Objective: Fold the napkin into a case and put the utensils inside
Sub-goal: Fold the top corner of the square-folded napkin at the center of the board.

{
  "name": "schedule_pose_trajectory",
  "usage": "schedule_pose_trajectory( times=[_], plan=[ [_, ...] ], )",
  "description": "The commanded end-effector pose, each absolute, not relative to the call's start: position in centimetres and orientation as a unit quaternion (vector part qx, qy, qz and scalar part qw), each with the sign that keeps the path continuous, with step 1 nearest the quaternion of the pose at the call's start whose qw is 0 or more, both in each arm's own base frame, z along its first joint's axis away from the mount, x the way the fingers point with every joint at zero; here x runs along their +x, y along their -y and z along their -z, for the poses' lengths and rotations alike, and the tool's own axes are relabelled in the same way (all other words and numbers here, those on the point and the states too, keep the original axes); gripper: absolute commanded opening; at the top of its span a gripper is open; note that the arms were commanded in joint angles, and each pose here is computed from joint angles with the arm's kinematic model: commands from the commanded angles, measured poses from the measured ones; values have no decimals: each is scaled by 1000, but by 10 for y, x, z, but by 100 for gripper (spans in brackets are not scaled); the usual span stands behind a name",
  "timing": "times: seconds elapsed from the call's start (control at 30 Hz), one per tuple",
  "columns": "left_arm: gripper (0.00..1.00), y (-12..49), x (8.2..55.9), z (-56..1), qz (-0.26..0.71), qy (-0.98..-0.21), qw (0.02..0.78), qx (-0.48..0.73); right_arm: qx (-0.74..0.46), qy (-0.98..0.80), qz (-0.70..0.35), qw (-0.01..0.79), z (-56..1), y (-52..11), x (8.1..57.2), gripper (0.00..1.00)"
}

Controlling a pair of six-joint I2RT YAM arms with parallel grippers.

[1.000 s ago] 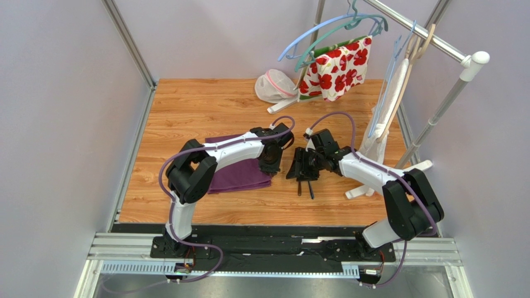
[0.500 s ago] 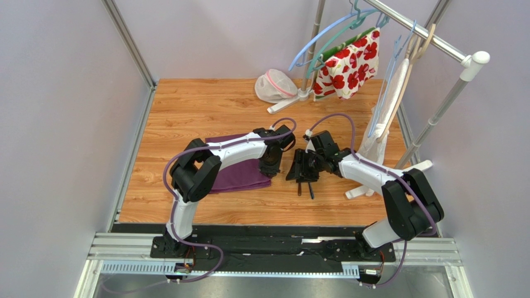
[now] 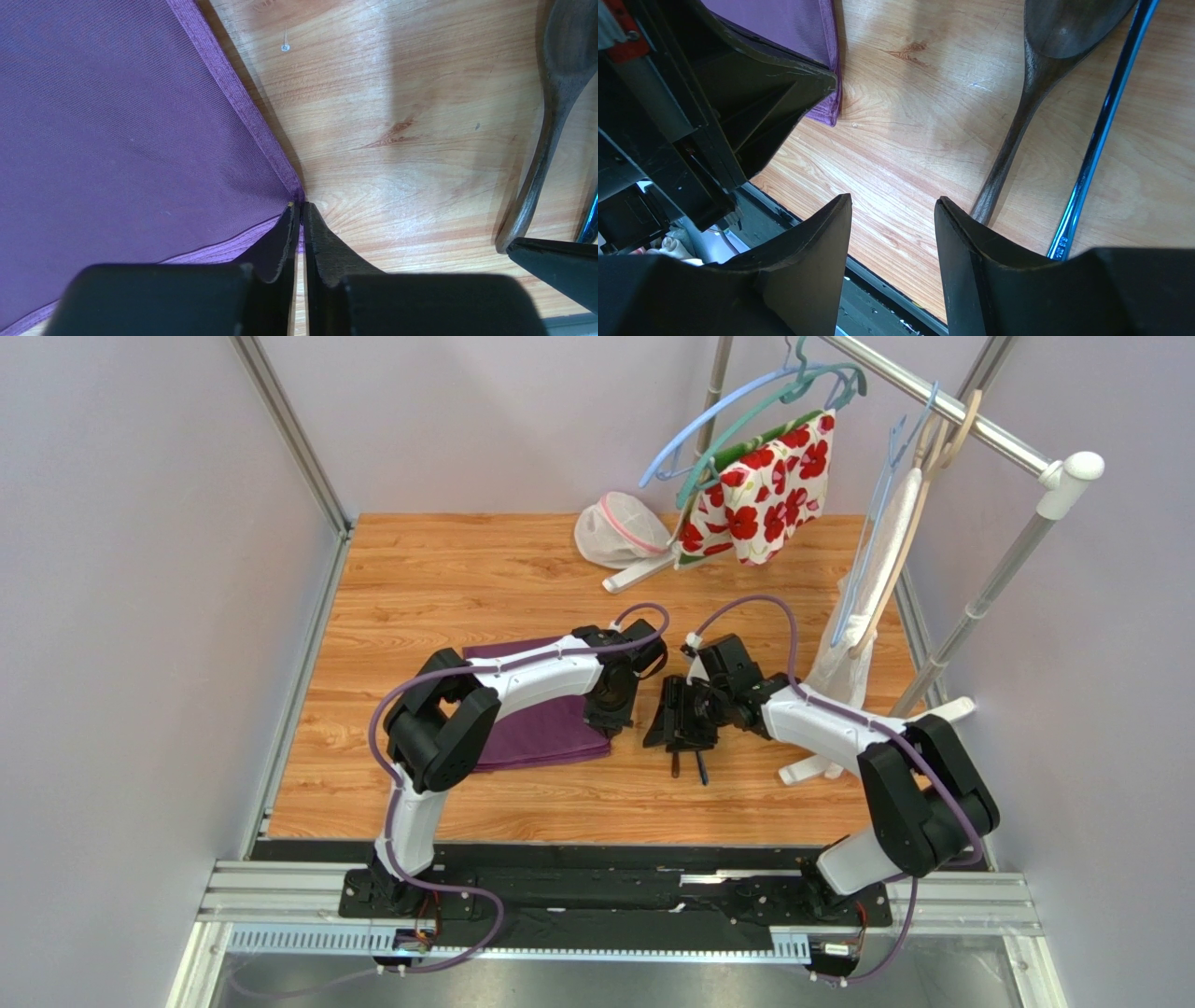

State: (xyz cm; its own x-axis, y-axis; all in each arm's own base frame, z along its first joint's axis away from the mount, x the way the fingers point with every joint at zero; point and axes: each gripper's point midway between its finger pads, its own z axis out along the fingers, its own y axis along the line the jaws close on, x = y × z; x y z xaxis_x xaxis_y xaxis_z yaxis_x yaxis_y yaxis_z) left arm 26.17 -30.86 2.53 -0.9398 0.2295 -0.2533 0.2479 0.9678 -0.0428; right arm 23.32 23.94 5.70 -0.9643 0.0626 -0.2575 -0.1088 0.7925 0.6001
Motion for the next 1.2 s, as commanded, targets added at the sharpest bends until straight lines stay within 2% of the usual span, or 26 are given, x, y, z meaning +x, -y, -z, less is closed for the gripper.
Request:
schedule_pose_trajectory(
  times=[0.0,0.33,0.5,0.6,0.63,0.77,1.17],
  plan=[
    [5,306,262,-39,31,-983,137,119,-27,-932,-334,138,-57,-248,235,51],
    [0,301,251,-62,48,-981,133,131,-34,-925,-361,115,-52,-269,235,50],
    [0,301,247,-74,59,-980,134,134,-36,-914,-388,110,-52,-287,234,43],
    [0,297,246,-77,56,-980,136,137,-25,-909,-403,107,-49,-296,236,28],
    [0,295,244,-76,54,-980,131,139,-23,-907,-407,106,-49,-298,237,20],
    [0,294,238,-72,59,-981,118,145,-22,-899,-425,99,-50,-311,241,1],
    [0,293,238,-76,64,-979,123,148,-25,-890,-446,85,-50,-336,244,0]
  ],
)
